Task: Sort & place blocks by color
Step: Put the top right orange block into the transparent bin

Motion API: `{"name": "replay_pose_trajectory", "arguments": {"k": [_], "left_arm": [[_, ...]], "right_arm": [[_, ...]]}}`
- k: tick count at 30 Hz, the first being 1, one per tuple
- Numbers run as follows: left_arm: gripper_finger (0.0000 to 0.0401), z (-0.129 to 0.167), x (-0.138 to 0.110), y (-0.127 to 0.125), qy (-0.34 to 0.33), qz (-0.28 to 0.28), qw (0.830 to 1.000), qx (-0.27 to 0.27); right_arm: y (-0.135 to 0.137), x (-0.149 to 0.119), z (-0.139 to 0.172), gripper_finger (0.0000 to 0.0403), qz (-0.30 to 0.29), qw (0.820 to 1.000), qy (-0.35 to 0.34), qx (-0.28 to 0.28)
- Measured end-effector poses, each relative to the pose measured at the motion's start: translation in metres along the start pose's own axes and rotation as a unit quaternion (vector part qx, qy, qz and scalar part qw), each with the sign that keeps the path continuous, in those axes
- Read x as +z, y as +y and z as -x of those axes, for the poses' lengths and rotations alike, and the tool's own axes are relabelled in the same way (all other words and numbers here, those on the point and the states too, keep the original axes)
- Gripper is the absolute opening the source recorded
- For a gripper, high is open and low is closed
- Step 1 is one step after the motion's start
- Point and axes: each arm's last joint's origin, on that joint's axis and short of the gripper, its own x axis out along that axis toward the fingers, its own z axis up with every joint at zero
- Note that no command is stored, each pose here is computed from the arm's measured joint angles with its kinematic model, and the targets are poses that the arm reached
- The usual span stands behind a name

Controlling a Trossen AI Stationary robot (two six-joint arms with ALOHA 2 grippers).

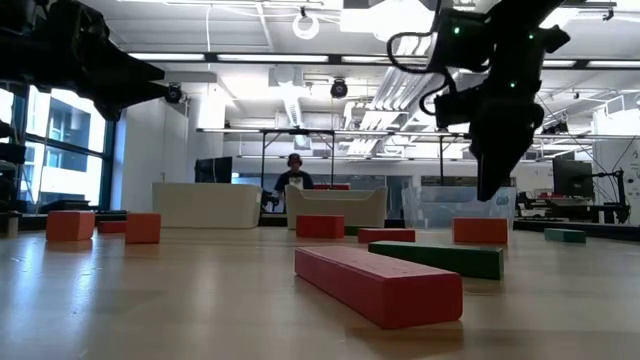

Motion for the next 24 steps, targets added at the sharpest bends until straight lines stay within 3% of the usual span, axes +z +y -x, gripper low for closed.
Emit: {"name": "replay_pose_trajectory", "arguments": {"k": [24], "left_arm": [[0.0193,0.000,0.000,0.000,0.002,-0.001,1.000,0.000]], "right_arm": [[-0.005,0.004,-0.045,0.0227,0.003,0.997,0.073,-0.027]]}}
